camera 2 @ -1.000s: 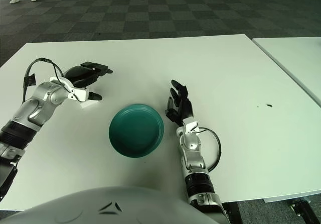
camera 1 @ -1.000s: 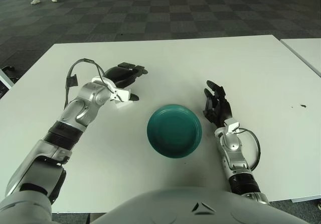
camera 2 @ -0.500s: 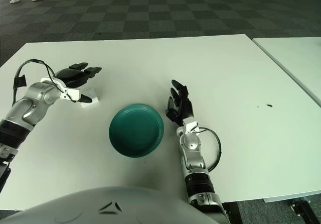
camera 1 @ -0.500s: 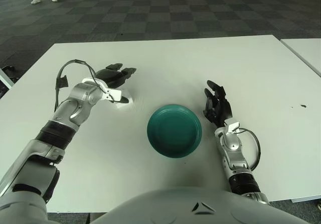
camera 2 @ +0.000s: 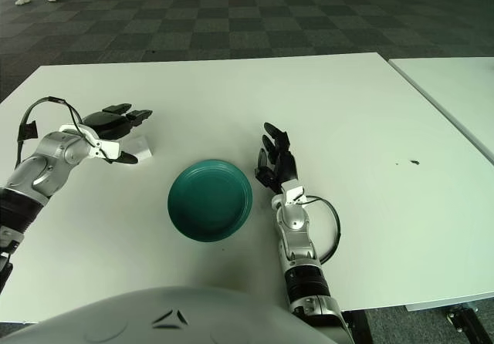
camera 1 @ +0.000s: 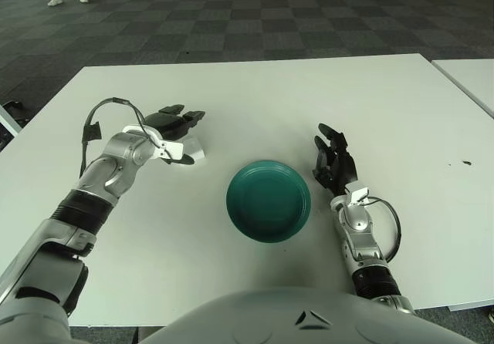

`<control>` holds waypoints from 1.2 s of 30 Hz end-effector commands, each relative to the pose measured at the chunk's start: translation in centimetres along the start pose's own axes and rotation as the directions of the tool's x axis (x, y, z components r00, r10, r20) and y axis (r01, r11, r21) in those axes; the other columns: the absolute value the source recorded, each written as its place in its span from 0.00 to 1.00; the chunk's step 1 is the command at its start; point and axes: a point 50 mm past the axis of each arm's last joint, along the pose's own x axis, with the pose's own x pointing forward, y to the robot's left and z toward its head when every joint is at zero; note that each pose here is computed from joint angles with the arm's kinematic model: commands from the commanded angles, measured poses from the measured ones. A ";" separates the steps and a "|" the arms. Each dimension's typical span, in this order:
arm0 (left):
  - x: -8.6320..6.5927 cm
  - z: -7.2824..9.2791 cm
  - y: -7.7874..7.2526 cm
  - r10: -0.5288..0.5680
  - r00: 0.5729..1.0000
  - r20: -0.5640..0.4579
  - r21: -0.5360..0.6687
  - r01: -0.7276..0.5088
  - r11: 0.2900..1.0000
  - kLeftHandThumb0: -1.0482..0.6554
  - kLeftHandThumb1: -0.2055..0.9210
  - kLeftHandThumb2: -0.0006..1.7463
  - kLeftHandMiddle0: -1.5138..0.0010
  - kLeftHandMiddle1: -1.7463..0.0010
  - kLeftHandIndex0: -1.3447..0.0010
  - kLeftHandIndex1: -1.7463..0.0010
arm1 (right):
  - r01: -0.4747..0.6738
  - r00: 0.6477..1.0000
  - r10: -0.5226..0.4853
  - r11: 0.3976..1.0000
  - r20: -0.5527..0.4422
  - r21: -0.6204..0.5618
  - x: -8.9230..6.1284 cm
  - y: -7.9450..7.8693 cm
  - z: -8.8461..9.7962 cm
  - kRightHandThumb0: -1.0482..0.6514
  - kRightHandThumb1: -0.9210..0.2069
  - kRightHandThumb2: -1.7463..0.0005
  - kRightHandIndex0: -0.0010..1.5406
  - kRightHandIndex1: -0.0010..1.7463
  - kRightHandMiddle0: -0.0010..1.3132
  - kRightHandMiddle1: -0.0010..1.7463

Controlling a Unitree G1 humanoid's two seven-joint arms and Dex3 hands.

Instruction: Put the charger into the plate.

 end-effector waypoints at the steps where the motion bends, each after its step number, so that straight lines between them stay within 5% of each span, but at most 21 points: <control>1: -0.1 -0.7 -0.5 -0.034 0.999 -0.039 -0.016 0.034 0.999 0.00 1.00 0.24 0.95 1.00 0.99 0.81 | 0.009 0.935 -0.003 1.000 -0.356 0.017 -4.9 0.2 -6.3 0.21 0.00 0.50 0.21 0.00 0.00 0.38; 18: 0.5 -0.4 -2.7 -0.075 0.996 -0.037 -0.063 0.073 0.995 0.00 1.00 0.16 0.77 0.93 1.00 0.63 | 0.010 0.935 -0.003 1.000 -0.355 0.016 -4.9 0.0 -6.4 0.21 0.00 0.50 0.21 0.00 0.00 0.38; 26: 0.6 -0.2 -3.4 -0.088 0.995 -0.037 -0.102 0.084 0.991 0.00 1.00 0.16 0.86 0.75 1.00 0.61 | 0.010 0.935 -0.006 1.000 -0.355 0.009 -4.9 -0.1 -6.4 0.21 0.00 0.50 0.22 0.00 0.00 0.37; 36: 1.1 -0.2 -4.4 -0.100 0.994 -0.051 -0.148 0.092 0.985 0.00 1.00 0.21 0.88 0.81 1.00 0.65 | 0.005 0.934 -0.005 1.000 -0.357 0.000 -4.9 -0.3 -6.4 0.21 0.00 0.50 0.23 0.01 0.00 0.38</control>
